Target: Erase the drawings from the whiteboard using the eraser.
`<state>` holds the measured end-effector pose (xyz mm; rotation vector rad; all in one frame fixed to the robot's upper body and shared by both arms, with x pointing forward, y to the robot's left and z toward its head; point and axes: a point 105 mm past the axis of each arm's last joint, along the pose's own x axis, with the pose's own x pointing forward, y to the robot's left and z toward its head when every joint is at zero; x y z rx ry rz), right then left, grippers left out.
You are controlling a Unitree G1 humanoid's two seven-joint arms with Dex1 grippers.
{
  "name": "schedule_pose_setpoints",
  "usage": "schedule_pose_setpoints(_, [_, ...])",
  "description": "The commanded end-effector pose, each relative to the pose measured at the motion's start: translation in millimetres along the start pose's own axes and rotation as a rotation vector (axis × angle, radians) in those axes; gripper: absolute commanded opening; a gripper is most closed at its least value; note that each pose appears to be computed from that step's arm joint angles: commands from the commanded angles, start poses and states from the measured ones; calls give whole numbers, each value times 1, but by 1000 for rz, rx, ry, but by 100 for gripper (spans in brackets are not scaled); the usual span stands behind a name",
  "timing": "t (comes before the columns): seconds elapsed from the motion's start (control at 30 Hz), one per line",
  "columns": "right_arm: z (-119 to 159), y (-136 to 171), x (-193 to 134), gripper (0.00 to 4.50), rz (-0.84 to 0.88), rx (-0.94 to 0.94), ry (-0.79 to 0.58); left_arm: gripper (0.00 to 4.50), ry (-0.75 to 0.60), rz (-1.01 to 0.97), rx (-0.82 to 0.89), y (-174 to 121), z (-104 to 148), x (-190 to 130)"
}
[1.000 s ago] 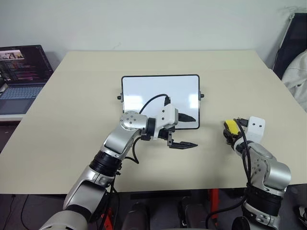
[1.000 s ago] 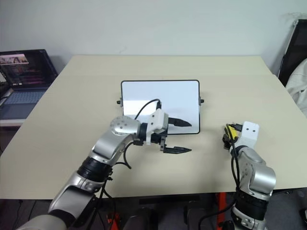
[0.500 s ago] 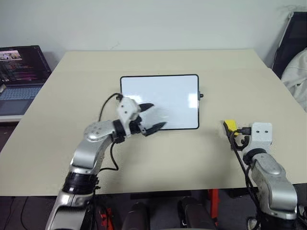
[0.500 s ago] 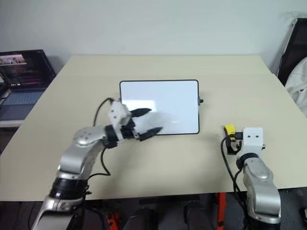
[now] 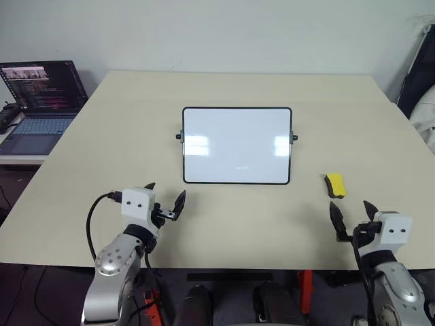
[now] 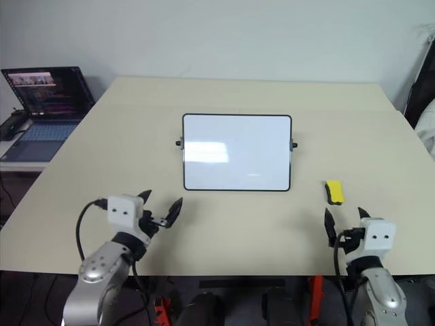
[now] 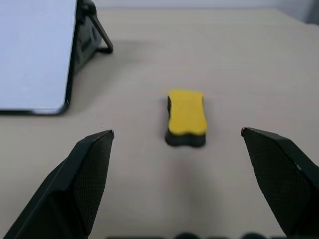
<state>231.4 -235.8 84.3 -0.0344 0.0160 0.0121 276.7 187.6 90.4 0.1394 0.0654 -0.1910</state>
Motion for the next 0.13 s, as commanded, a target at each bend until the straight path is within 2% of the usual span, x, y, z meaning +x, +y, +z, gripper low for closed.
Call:
schedule_pose_setpoints(0.03, [20, 9, -3, 449, 22, -9, -72, 450, -49, 33, 32, 0, 14, 0])
schedule_pose_setpoints(0.13, [24, 14, 3, 449, 56, -37, -69, 450, -44, 62, 12, 4, 11, 5])
